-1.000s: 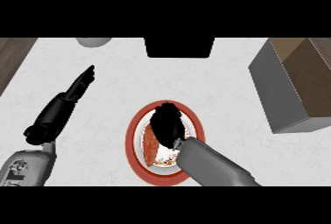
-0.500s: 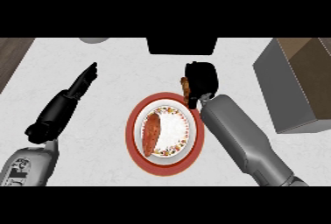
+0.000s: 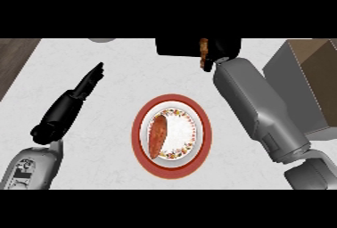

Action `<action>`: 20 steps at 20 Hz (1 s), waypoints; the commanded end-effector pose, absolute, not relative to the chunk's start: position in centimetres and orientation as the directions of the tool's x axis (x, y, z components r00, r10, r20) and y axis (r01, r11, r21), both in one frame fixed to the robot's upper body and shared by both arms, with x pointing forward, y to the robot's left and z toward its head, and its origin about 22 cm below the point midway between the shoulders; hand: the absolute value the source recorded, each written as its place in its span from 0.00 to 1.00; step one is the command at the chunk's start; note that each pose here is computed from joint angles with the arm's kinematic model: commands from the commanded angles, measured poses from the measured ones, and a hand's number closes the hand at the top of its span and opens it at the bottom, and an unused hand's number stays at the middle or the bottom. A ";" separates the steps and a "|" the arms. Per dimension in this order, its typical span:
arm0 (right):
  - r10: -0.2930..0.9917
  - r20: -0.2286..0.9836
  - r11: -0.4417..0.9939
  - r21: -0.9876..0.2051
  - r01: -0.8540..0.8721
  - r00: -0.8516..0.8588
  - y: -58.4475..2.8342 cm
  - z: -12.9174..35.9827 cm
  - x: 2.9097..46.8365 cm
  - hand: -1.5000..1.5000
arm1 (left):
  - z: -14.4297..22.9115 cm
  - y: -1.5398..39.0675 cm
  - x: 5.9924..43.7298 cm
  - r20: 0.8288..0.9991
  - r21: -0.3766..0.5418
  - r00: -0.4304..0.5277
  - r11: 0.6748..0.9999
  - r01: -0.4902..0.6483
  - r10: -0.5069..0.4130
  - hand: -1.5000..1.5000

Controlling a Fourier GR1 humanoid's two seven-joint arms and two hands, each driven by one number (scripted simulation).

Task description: Pick the croissant from the plate and place it in the cardboard box

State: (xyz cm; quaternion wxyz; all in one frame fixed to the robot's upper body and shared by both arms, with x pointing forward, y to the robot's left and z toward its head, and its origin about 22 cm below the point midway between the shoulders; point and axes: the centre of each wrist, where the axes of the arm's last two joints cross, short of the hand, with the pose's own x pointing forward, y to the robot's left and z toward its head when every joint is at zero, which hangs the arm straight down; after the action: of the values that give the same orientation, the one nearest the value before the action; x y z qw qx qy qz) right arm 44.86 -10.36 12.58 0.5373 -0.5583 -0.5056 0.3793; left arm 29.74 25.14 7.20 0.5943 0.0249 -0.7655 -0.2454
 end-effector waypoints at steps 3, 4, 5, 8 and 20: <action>0.884 0.286 0.124 -0.906 0.405 0.370 -12.6 17.9 46.6 1.00 | 7.3 25.9 30.0 0.901 0.403 -0.272 0.885 0.233 -0.338 0.50; 0.854 0.344 0.155 -0.885 0.439 0.391 -11.2 18.9 46.5 1.00 | 6.0 26.0 29.4 0.901 0.400 -0.276 0.888 0.228 -0.335 0.50; 0.834 0.355 0.138 -0.876 0.462 0.423 -12.6 17.9 46.6 1.00 | 6.4 25.8 29.7 0.908 0.382 -0.278 0.893 0.238 -0.314 0.50; 0.762 0.424 0.113 -0.832 0.543 0.490 -15.9 20.3 47.5 1.00 | 6.6 26.7 30.0 0.899 0.402 -0.284 0.886 0.230 -0.334 0.50; 0.672 0.333 -0.004 -0.892 0.452 0.662 -26.3 18.4 47.0 1.00 | 6.3 27.0 29.3 0.905 0.397 -0.255 0.891 0.221 -0.340 0.50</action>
State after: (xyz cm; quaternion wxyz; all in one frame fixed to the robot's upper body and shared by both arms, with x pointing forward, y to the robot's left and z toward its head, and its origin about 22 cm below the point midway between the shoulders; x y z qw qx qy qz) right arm 47.53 -23.64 19.42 0.5728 -0.6913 -0.4340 0.0749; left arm 29.30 26.43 6.78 0.6045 0.0362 -0.7599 -0.2361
